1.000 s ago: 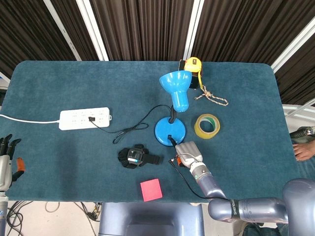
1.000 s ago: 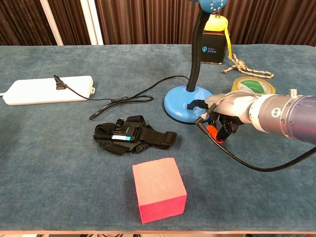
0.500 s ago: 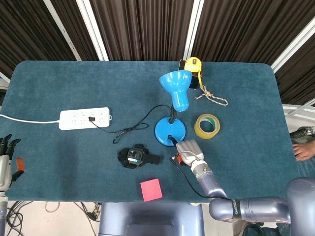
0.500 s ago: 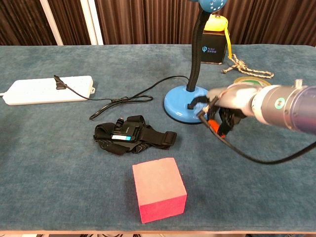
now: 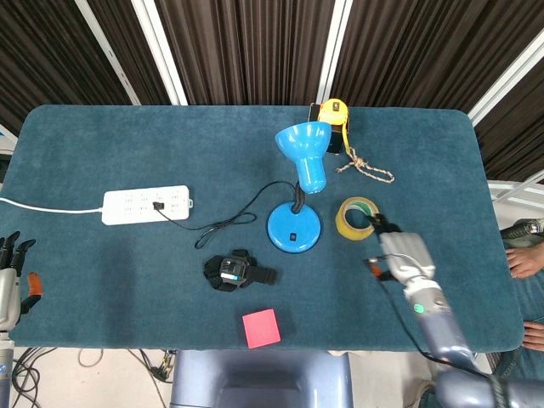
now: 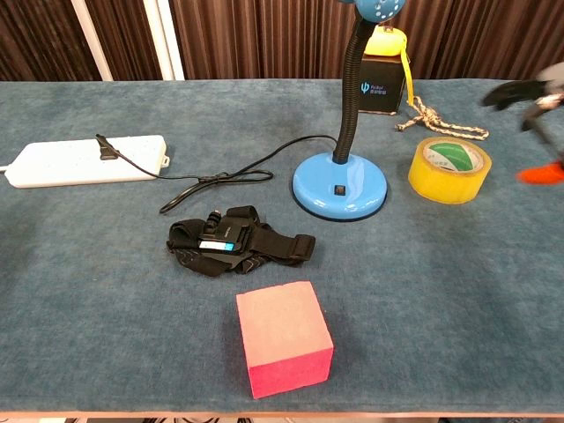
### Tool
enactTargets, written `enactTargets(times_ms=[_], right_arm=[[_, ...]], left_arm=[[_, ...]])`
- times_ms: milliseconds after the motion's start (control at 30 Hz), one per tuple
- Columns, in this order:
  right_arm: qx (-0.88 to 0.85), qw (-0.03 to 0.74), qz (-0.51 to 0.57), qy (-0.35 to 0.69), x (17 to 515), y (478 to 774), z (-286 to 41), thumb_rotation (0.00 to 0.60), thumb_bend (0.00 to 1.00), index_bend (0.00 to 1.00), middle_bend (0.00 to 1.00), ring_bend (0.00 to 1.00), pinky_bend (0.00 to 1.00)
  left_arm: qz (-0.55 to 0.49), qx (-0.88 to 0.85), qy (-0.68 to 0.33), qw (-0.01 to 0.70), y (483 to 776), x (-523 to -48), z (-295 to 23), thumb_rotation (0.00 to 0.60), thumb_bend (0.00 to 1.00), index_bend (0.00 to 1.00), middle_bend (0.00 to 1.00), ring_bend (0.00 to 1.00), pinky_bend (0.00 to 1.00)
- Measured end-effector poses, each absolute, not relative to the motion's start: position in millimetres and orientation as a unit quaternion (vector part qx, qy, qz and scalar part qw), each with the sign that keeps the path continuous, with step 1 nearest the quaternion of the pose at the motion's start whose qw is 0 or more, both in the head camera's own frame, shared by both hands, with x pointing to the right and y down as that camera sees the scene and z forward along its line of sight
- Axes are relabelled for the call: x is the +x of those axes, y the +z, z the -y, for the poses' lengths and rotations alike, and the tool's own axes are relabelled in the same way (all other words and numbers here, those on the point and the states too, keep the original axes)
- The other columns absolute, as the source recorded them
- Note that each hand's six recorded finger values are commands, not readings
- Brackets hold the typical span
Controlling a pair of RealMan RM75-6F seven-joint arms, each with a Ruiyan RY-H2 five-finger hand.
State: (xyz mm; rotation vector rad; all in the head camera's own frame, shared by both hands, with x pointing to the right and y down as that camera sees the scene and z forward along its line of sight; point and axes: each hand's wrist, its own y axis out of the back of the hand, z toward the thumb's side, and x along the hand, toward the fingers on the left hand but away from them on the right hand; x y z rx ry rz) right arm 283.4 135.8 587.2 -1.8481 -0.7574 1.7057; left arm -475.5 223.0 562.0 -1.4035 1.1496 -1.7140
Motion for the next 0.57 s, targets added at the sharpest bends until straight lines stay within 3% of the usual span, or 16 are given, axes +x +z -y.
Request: enactTargets(times_ms=[33, 233, 467, 567], right_arm=[[-0.677, 0.261, 0.279, 0.628, 291, 583, -140, 0.6, 0.35, 0.0, 0.04, 0.13, 0.04], [-0.656, 0.324, 0.318, 0.604, 336, 555, -174, 0.6, 0.27, 0.0, 0.01, 0.07, 0.01], [-0.584, 0.431, 0.381, 0.572, 407, 514, -220, 0.6, 0.27, 0.0, 0.0, 0.04, 0.0], [-0.568, 0.453, 0.384, 0.57, 418, 509, -238, 0.6, 0.27, 0.0, 0.0, 0.04, 0.0]], left_arm=[[-0.438, -0.532, -0.651, 0.318, 562, -476, -223, 0.6, 0.64, 0.16, 0.03, 0.0, 0.0], [-0.437, -0.53, -0.652, 0.32, 562, -476, -224, 0.6, 0.64, 0.16, 0.03, 0.0, 0.0], [-0.433, -0.532, -0.652, 0.322, 562, -473, -225, 0.6, 0.64, 0.16, 0.03, 0.0, 0.0], [-0.434, -0.532, -0.652, 0.323, 562, -474, -225, 0.6, 0.64, 0.16, 0.03, 0.0, 0.0]])
